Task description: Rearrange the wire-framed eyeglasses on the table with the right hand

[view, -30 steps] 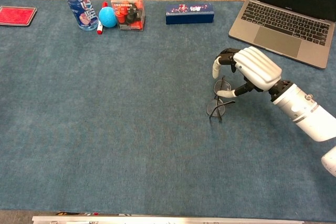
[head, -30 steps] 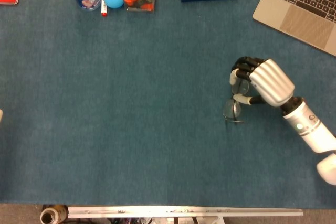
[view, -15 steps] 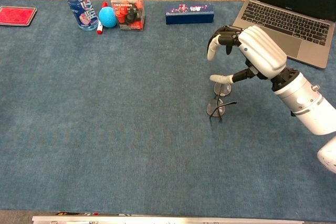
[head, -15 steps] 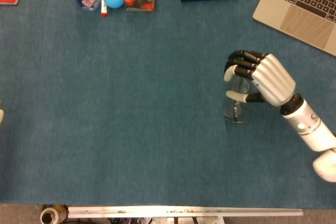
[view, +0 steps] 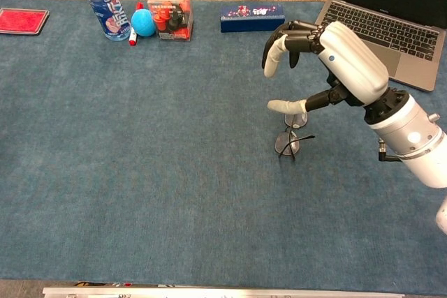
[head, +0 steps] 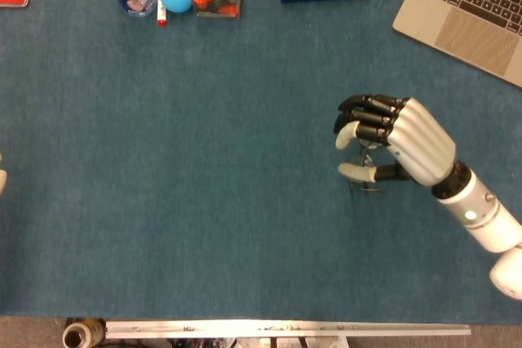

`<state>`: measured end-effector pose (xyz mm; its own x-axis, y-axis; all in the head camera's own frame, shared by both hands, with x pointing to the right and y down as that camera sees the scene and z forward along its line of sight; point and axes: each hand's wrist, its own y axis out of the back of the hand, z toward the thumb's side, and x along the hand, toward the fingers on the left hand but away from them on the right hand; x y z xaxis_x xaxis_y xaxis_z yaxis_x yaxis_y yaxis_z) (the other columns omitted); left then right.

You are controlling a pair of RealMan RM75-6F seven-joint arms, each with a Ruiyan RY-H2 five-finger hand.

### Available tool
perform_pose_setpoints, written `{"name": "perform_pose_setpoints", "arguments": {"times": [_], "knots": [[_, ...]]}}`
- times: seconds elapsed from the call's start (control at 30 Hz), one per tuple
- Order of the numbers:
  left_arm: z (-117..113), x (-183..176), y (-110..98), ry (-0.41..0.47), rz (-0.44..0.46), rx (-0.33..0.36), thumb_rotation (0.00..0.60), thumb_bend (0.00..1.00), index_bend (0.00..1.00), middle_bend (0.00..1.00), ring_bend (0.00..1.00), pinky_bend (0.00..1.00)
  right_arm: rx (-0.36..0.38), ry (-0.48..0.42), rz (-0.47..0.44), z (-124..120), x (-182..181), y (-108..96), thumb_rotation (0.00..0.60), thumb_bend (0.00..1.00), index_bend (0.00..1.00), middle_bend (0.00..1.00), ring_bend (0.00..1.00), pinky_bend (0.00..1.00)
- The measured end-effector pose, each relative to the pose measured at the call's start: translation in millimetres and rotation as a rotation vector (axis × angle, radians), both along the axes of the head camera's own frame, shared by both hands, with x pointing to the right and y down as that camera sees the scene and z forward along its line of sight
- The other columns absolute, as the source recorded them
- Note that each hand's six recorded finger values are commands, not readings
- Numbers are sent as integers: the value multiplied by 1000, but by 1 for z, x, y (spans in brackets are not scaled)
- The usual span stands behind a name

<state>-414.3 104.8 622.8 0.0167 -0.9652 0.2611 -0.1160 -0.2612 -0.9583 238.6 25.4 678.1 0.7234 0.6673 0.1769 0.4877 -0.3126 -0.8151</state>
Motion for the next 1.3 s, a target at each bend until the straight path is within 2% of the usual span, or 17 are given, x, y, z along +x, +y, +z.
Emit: {"name": "perform_pose_setpoints", "arguments": {"times": [0.1, 0.33, 0.67, 0.97, 1.3], "knots": [[0, 1, 0, -2, 1, -1, 600, 281, 514, 485, 313, 462, 16, 14, -19, -11, -3, 4, 600, 82, 553, 517, 335, 557], [2, 2, 0, -5, 5, -5, 600, 281, 514, 485, 313, 462, 113, 112, -86, -30, -7, 16, 600, 84, 553, 517, 335, 557], [3, 3, 0, -5, 5, -9, 600, 280, 514, 485, 312, 462, 227, 232, -216, -35, -10, 39, 600, 91, 554, 517, 335, 557], [3, 2, 1, -1, 3, -9, 600, 281, 514, 486, 313, 463, 241, 288, -211, -27, 4, 39, 600, 93, 553, 517, 335, 557], [4, 3, 0, -5, 4, -13, 600, 281, 514, 486, 313, 463, 207, 314, -189, -15, 18, 37, 600, 94, 553, 517, 335, 557]]}}
